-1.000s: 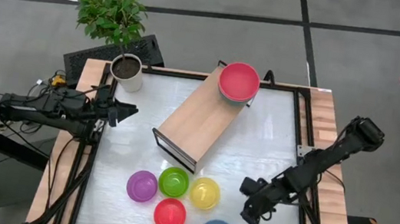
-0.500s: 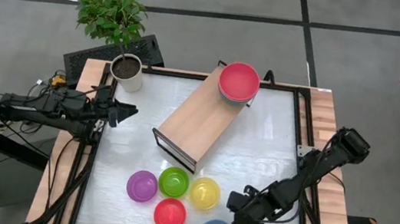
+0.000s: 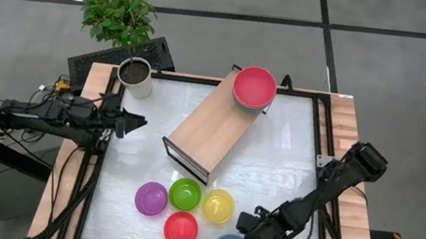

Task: Place and stack bowls onto a shelf
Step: Stack the blue bowl on the orange bowl

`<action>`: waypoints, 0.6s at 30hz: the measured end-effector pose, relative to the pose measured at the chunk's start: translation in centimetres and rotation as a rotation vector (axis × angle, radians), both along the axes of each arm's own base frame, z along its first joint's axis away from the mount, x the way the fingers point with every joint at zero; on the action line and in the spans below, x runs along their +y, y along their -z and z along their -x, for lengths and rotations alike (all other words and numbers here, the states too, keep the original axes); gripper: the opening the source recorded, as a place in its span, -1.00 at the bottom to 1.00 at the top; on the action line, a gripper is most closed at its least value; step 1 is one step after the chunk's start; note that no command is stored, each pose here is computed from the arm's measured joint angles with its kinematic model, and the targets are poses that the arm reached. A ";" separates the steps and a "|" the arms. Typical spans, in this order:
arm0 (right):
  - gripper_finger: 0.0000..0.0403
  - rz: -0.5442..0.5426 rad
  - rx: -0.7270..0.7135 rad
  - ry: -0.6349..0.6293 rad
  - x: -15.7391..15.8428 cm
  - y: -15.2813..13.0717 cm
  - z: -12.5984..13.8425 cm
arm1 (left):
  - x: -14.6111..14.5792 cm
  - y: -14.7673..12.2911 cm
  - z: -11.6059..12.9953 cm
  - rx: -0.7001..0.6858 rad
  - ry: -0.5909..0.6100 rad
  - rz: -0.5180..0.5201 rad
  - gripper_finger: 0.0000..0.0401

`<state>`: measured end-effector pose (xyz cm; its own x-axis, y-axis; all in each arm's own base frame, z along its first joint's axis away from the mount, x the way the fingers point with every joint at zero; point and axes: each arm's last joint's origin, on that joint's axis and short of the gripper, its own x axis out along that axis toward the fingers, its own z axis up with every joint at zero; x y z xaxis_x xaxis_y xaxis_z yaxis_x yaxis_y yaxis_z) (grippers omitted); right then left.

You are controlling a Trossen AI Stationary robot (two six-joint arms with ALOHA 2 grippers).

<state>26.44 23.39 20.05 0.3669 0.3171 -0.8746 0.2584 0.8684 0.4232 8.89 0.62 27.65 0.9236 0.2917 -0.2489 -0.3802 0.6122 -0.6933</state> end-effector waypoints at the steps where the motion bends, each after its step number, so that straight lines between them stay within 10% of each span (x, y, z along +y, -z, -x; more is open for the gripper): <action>1: 0.04 0.006 0.027 0.012 0.1 0.6 0.0 | 0.0 0.0 0.0 0.004 0.000 0.000 -0.04; 7: -0.04 0.027 0.099 0.093 -0.2 1.9 -0.2 | 0.0 0.1 0.0 0.009 0.002 -0.008 -0.04; 13: -0.80 0.041 0.097 0.150 -1.4 1.1 -0.6 | 0.0 0.1 0.0 0.010 -0.006 -0.011 -0.04; 18: -0.88 0.035 0.077 0.193 -4.0 -1.7 -0.4 | 0.0 0.2 0.1 0.020 -0.013 -0.014 -0.04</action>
